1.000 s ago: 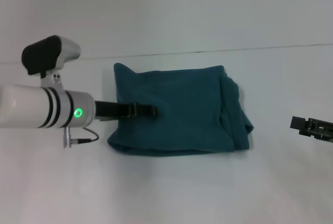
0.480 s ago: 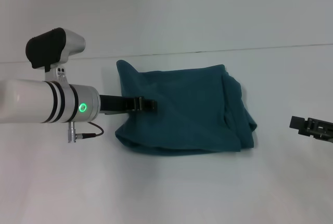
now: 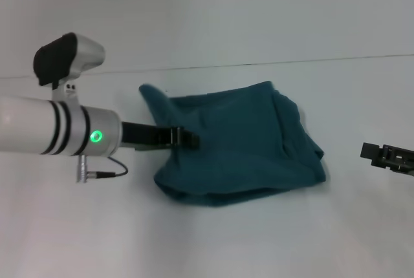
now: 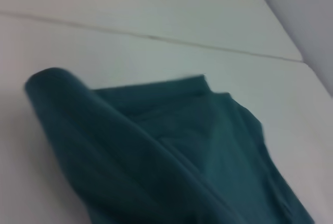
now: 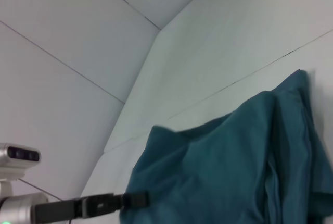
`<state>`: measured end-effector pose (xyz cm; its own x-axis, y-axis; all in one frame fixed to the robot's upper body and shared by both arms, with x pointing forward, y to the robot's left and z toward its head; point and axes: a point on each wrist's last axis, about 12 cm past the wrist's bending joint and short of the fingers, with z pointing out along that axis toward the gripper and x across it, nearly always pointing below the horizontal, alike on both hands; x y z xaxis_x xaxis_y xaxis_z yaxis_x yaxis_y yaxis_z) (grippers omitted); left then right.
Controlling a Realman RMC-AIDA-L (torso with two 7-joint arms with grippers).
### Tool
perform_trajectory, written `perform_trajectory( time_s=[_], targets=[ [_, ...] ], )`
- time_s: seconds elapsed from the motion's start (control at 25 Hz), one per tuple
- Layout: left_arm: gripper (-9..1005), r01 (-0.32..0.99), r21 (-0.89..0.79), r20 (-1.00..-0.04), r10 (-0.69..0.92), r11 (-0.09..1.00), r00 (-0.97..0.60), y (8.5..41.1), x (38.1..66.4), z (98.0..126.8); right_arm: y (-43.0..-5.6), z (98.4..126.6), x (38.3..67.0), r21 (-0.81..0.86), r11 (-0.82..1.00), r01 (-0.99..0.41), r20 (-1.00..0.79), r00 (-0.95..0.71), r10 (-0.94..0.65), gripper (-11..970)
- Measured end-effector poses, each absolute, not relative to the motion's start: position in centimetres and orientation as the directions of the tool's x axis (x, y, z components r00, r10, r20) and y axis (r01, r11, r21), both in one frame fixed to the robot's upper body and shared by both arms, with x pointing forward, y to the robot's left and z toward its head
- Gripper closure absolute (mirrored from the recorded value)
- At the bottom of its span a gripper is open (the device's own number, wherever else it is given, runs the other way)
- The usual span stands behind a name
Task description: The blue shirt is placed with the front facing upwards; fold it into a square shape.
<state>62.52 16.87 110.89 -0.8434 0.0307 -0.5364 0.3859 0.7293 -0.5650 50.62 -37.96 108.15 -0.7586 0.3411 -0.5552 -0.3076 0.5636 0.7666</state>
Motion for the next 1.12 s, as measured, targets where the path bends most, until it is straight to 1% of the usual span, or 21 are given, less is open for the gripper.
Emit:
perform_trajectory(
  time_s=[0.16,0.32,0.4,0.68,0.88,1.12],
  targets=[
    [771,0.341,-0.635,-0.462,0.013,0.693,-0.887,18.8,61.1,111.4,-38.0,108.1,50.6,0.769,0.563,-0.304,-0.552,-0.760,0.344,44],
    [800,0.288,-0.662,-0.409,-0.011,0.692,-0.913,21.4,59.8,111.3,-38.0,108.1,50.6,0.769,0.562,-0.304,-0.551,-0.760,0.344,44],
    [841,0.252,-0.665,-0.381,-0.028,0.703,-0.924,23.0,59.0,111.0,-37.9,108.1,50.6,0.770,0.562,-0.303,-0.551,-0.760,0.345,45],
    [842,0.141,-0.634,-0.349,-0.119,0.761,-0.930,27.2,58.4,110.2,-37.8,108.0,50.7,0.770,0.562,-0.304,-0.552,-0.759,0.345,45],
    [843,0.115,-0.616,-0.367,-0.154,0.780,-0.918,28.1,58.6,110.2,-37.7,108.0,50.7,0.770,0.561,-0.303,-0.551,-0.759,0.346,44],
    [843,0.118,-0.610,-0.376,-0.155,0.783,-0.914,28.0,58.9,110.2,-37.7,108.0,50.7,0.771,0.561,-0.303,-0.551,-0.760,0.346,44]
  ],
)
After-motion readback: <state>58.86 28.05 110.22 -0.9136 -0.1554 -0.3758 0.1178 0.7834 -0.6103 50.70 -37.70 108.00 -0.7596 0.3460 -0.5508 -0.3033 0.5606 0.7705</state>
